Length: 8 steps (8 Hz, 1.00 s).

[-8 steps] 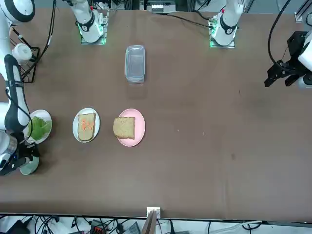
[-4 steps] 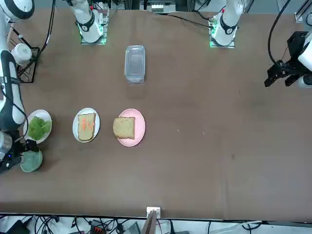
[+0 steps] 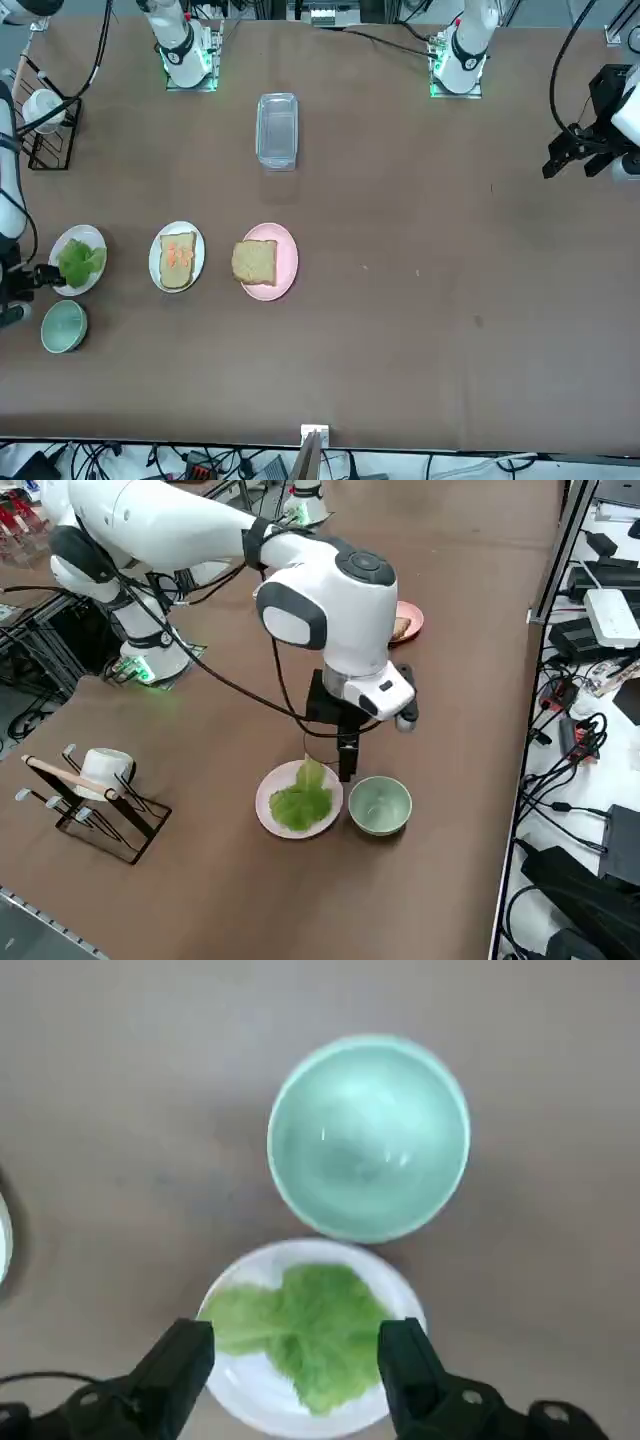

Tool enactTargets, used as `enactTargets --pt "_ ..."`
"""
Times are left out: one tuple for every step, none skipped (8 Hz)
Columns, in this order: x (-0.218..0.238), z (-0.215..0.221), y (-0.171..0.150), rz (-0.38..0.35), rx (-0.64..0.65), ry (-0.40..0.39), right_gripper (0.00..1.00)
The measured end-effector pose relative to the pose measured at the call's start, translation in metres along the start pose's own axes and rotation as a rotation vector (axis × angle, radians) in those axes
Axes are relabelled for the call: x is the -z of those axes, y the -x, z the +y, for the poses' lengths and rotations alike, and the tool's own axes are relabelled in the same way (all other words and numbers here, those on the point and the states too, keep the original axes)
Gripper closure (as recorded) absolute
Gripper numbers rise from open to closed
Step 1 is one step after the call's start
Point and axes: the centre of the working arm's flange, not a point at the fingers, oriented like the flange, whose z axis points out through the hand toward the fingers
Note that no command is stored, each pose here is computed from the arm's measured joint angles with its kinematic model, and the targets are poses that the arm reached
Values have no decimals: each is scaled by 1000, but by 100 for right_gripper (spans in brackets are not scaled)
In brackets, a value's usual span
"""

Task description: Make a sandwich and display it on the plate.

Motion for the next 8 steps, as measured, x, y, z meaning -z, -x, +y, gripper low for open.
enactTargets --pt "-12 2 13 -30 -19 -11 0" --pt "-26 8 29 -52 -35 -22 0" --pt "-40 12 44 -63 -47 -29 0" --pt "-53 14 57 -72 -63 -36 0" --pt "-65 12 63 -70 -76 -40 0" --pt "-76 7 66 -58 -83 -40 0" --pt "-85 4 66 -43 -80 -39 0" --pt "-90 1 66 -33 -73 -32 1"
